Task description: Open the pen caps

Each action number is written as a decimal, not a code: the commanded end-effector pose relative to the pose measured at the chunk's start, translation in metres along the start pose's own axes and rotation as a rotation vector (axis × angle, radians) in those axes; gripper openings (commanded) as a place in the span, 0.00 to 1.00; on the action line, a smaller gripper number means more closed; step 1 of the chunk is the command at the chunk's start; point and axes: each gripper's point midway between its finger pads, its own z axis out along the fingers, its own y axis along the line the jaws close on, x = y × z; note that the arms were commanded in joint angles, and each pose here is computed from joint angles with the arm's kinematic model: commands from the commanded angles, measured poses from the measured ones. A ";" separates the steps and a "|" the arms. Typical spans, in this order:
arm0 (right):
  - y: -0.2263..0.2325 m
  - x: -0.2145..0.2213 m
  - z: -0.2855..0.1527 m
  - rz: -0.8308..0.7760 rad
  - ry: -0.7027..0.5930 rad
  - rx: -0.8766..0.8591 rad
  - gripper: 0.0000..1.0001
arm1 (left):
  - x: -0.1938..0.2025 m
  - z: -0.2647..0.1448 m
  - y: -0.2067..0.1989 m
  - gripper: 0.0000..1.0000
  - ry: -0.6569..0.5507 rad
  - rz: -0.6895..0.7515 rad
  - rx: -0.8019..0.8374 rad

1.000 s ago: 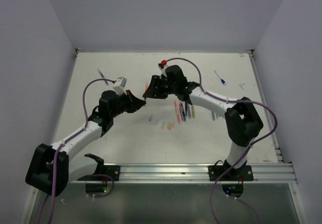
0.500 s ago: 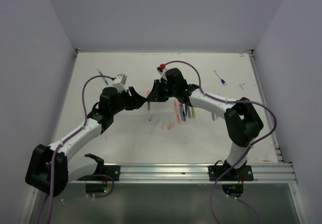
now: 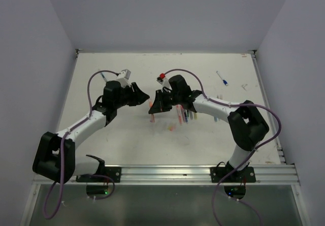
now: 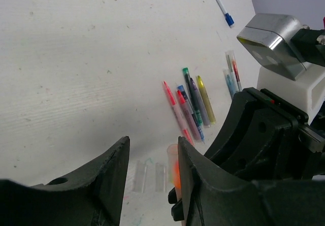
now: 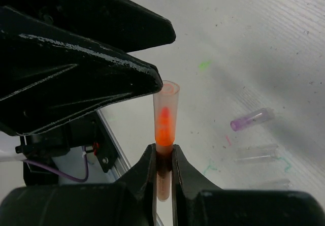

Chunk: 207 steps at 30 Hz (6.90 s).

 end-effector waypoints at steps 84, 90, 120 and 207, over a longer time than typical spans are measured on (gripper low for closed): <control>-0.230 0.006 -0.169 0.112 -0.118 1.088 0.00 | 0.096 0.046 0.071 0.16 0.294 0.049 -0.248; -0.239 0.014 -0.152 0.143 -0.088 1.057 0.00 | 0.103 0.042 0.073 0.24 0.302 0.041 -0.252; -0.218 0.018 -0.142 0.136 -0.106 0.948 0.27 | 0.052 0.039 0.050 0.58 0.172 0.066 -0.255; -0.013 -0.063 -0.048 0.200 -0.334 0.014 0.62 | 0.019 0.013 -0.030 0.00 -0.055 -0.035 0.089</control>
